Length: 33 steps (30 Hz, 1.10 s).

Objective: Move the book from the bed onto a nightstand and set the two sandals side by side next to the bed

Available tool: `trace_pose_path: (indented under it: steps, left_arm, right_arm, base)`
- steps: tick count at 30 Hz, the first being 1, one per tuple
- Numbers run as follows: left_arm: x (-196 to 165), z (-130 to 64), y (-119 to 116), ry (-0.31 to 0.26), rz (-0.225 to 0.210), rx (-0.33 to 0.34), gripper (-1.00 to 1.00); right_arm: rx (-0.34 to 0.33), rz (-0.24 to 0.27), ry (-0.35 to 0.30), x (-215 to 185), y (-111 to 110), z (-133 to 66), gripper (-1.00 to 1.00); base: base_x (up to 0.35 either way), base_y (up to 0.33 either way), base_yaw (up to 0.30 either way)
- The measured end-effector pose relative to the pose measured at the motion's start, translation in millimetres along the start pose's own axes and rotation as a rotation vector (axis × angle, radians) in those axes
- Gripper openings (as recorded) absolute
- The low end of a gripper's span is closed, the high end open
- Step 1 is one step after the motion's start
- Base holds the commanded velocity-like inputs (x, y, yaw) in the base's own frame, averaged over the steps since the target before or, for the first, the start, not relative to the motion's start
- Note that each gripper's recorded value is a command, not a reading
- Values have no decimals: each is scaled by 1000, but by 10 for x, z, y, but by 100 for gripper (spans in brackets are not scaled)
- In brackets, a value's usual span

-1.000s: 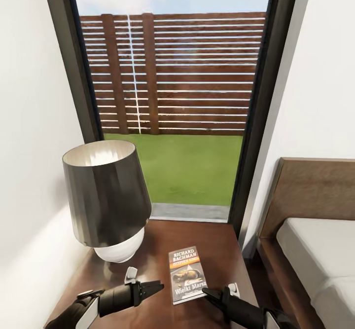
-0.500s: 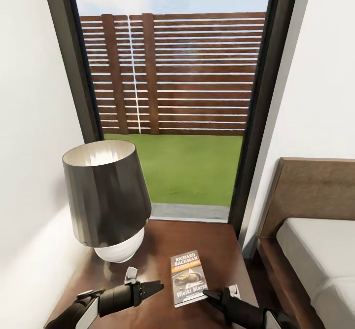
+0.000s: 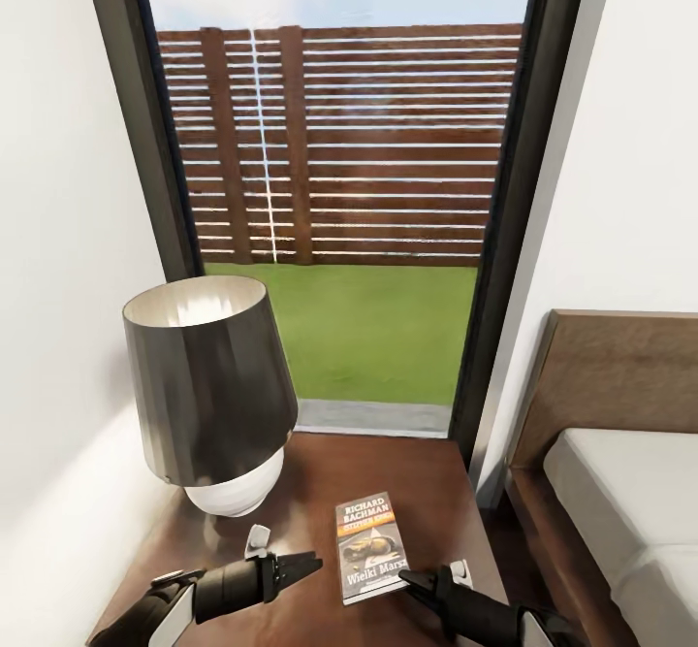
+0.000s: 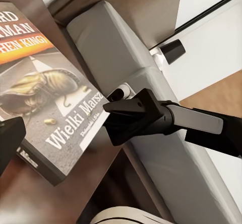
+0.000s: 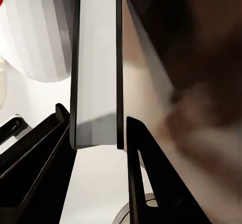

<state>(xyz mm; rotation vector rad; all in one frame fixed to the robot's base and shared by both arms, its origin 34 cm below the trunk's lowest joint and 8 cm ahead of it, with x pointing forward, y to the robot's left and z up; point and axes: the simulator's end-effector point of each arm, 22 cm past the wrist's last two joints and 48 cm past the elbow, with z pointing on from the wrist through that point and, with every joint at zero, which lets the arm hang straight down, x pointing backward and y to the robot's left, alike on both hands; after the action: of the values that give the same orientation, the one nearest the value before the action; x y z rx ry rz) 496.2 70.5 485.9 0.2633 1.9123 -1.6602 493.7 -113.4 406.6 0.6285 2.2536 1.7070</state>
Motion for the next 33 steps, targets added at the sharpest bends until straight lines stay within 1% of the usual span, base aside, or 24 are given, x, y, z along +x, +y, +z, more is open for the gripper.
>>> trace_pose_path:
  steps: [15,16,17,33]
  left_arm:
    - [0,0,1,0,0,0,100]
    - [0,0,1,0,0,0,100]
    - [0,0,3,0,0,-1,100]
    - [0,0,4,0,0,-1,100]
  right_arm:
    - [-1,1,-4,-6,1,3,-100]
    - [-1,2,-4,-6,1,3,100]
    - [46,-26,6,19,-108,1,100]
    - [41,-18,4,15,-95,1,100]
  base:
    - [0,0,0]
    - [0,0,0]
    - [0,0,0]
    - [0,0,0]
